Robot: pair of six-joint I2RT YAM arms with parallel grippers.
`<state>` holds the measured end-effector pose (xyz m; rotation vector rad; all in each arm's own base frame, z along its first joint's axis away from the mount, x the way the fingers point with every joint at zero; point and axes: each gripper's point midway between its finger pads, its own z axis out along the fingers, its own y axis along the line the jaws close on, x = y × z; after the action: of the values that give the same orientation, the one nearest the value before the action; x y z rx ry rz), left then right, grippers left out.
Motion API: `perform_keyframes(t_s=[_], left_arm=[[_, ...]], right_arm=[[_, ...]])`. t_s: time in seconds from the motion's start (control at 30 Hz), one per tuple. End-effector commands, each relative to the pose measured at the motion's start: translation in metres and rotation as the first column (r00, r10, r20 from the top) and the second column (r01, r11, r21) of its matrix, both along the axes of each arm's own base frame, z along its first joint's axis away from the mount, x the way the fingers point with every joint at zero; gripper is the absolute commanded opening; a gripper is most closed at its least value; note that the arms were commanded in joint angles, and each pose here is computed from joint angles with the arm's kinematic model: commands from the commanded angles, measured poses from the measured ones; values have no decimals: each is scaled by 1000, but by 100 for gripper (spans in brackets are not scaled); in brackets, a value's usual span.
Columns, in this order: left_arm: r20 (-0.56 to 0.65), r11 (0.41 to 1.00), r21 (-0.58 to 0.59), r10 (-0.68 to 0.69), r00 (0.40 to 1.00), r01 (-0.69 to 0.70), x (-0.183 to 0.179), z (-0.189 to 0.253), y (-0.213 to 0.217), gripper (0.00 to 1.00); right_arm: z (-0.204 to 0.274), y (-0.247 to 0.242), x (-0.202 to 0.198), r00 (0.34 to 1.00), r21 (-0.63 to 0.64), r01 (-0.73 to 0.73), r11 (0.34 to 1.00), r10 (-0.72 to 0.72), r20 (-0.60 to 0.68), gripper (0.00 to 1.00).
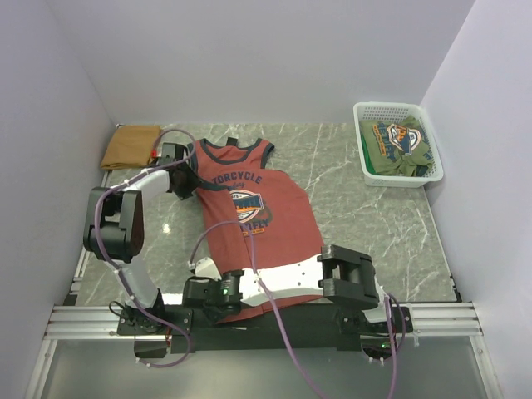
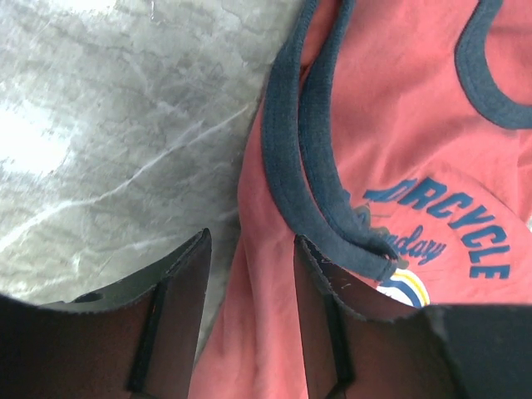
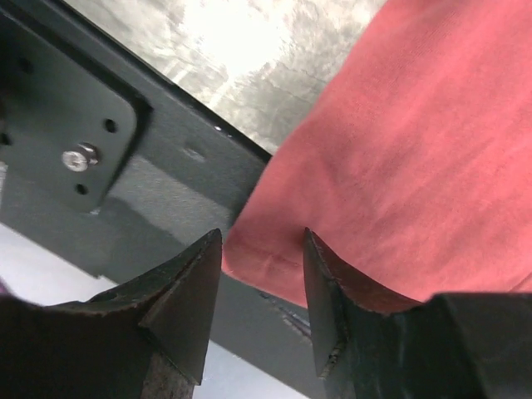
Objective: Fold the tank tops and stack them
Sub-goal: Fold the tank top
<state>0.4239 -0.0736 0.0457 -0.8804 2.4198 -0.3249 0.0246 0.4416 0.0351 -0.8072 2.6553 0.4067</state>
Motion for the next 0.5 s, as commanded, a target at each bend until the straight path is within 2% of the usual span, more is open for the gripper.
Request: perform_keyframes(t_s=[0.0, 0.03, 0.13, 0.17, 0.2, 0.23, 0.33, 0.47], left_arm=[[32, 1000, -2, -17, 999, 17, 13, -1, -2, 50], [19, 1000, 3, -14, 1000, 14, 13, -7, -1, 49], [6, 1000, 11, 0, 1000, 0, 18, -15, 1, 44], [0, 1000, 13, 3, 1000, -3, 19, -17, 1, 36], [3, 1000, 20, 11, 1000, -11, 23, -17, 3, 30], [5, 1000, 24, 14, 1000, -14, 26, -17, 3, 18], [11, 999, 33, 24, 1000, -25, 38, -13, 4, 5], [31, 997, 64, 34, 999, -36, 56, 1, 9, 1]], right_arm=[[-3, 0, 0, 1000, -6, -23, 1000, 23, -5, 50], [-10, -8, 0, 1000, -22, -24, 999, 24, -13, 48], [-16, -19, 1, 1000, -28, -20, 999, 20, -19, 28], [-16, -22, 1, 1000, -29, -21, 999, 21, -18, 17], [-13, -27, 1, 1000, -14, -23, 1000, 23, -17, 14], [-11, -28, -1, 999, -1, -33, 999, 33, -20, 9], [2, -30, -6, 996, 49, -78, 996, 79, -35, 7], [19, -22, -16, 988, 104, -132, 986, 139, -64, 6]])
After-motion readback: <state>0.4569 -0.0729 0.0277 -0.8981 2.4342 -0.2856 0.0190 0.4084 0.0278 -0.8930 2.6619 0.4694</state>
